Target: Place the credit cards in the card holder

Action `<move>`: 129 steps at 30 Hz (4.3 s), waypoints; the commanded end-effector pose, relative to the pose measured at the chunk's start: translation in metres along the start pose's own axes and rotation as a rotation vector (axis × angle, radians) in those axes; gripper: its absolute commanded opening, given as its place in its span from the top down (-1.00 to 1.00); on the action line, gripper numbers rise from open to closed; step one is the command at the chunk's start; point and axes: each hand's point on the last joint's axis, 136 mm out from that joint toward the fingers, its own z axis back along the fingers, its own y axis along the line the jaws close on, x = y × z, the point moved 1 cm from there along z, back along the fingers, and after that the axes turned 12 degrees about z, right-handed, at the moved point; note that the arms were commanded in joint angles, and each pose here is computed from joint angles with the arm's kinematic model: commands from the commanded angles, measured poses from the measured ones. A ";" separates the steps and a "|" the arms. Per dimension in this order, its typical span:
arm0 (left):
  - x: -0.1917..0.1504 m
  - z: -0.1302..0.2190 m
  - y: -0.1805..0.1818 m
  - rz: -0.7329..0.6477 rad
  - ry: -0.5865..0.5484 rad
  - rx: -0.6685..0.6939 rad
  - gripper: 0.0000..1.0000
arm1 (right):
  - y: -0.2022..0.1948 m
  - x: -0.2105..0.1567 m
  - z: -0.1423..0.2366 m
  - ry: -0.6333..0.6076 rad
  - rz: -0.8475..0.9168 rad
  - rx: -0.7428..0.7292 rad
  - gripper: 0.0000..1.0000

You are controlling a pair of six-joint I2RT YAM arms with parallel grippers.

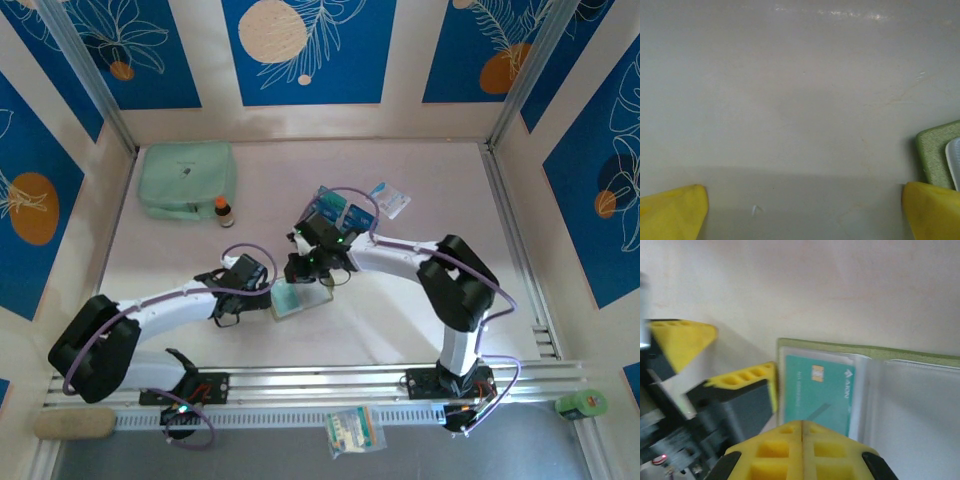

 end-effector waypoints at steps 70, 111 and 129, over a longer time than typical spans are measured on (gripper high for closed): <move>0.043 0.083 -0.090 -0.034 -0.049 -0.337 -1.00 | -0.056 -0.036 0.068 -0.140 -0.201 -0.143 0.74; -0.006 0.031 -0.117 -0.179 0.037 -0.305 -1.00 | -0.078 -0.043 0.005 -0.013 -0.215 -0.110 1.00; -0.013 0.023 -0.111 -0.180 0.043 -0.298 -1.00 | -0.070 -0.038 0.004 -0.016 -0.215 -0.077 1.00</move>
